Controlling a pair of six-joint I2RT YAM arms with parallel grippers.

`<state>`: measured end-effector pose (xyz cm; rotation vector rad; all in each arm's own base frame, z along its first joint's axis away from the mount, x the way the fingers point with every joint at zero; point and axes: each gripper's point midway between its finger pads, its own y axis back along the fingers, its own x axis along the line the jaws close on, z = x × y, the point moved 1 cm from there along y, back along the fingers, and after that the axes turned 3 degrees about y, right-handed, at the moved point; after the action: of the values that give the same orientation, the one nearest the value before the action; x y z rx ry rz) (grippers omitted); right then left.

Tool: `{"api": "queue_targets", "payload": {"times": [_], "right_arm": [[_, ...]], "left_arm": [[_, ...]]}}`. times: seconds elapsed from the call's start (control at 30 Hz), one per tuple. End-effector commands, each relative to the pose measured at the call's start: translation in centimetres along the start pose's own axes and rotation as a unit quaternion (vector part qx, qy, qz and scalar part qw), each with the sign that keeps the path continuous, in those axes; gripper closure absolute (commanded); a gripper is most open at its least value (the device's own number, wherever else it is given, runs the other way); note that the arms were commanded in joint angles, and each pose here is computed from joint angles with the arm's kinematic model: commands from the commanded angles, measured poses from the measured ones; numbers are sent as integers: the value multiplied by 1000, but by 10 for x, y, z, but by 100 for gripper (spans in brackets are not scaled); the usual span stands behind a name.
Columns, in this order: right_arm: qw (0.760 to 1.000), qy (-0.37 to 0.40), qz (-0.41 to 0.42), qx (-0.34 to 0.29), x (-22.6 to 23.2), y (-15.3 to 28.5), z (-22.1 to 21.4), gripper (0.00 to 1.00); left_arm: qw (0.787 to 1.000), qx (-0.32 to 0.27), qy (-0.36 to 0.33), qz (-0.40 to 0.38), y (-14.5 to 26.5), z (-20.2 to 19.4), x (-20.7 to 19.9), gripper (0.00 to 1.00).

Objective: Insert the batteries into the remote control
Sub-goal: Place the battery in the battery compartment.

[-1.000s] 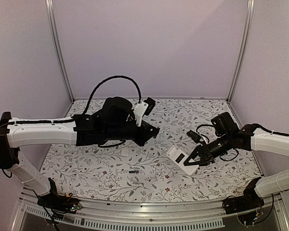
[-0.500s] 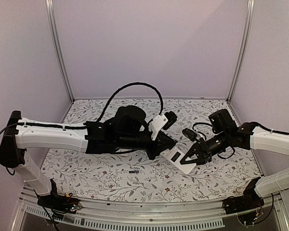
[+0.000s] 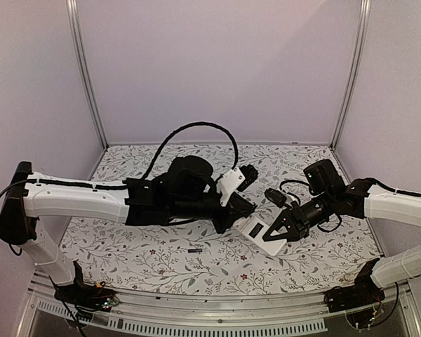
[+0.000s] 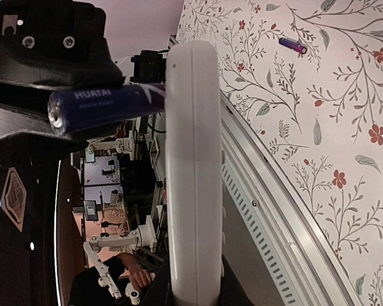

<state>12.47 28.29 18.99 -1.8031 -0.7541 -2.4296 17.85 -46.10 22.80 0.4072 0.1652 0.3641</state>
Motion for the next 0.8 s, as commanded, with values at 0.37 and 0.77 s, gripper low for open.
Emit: {"api": "queue_targets", "payload": {"times": [0.37, 0.77], "right_arm": [[999, 28, 16, -9, 20, 5, 6, 100], [999, 29, 16, -10, 21, 5, 7, 100]], "left_arm": [[1000, 21, -11, 14, 8, -21, 2, 100], [997, 58, -18, 39, 9, -37, 11, 93]]}}
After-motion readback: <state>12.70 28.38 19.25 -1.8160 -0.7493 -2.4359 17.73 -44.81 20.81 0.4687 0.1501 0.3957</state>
